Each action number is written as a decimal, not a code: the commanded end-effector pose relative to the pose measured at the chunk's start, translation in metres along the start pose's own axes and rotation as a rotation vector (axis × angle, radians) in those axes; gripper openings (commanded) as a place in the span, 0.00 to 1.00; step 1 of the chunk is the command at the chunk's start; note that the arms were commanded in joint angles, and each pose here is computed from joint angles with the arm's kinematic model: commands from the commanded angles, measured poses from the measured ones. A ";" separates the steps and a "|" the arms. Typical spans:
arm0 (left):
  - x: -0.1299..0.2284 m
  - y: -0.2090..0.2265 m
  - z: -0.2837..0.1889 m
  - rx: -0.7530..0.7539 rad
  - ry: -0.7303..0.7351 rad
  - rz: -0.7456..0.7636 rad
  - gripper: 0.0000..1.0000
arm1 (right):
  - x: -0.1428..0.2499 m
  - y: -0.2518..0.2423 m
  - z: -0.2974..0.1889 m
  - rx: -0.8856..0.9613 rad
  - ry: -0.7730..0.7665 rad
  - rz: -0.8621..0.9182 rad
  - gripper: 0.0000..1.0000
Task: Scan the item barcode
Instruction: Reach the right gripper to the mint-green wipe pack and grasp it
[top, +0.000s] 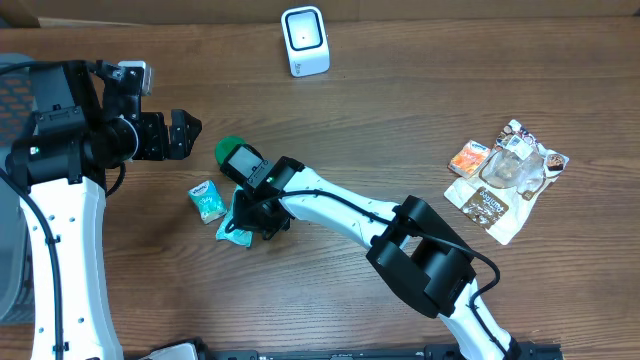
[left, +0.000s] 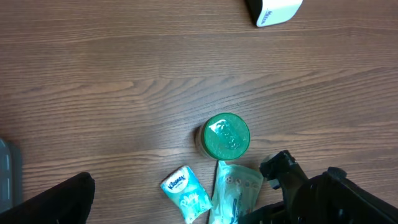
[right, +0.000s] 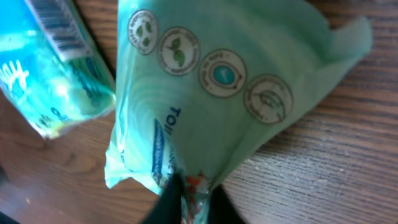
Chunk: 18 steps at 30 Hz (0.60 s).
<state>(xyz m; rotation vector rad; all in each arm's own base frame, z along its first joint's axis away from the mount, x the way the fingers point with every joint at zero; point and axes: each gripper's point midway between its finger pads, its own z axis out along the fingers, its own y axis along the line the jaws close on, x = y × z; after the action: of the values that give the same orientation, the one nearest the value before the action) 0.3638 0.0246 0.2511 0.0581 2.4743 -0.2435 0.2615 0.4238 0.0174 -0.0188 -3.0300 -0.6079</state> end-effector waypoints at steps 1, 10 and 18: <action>-0.009 -0.005 -0.006 0.010 -0.029 0.030 1.00 | -0.002 -0.021 0.009 0.069 0.005 0.027 0.04; -0.009 -0.005 -0.006 0.010 -0.029 0.030 1.00 | -0.015 -0.079 -0.023 0.142 0.146 -0.230 0.04; -0.009 -0.005 -0.006 0.010 -0.029 0.030 1.00 | -0.019 -0.098 -0.052 -0.045 0.271 -0.653 0.04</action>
<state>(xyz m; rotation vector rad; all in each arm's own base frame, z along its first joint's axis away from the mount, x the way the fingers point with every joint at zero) 0.3637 0.0246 0.2511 0.0580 2.4746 -0.2437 0.2814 0.3206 0.0217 0.6007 -2.8180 -0.5282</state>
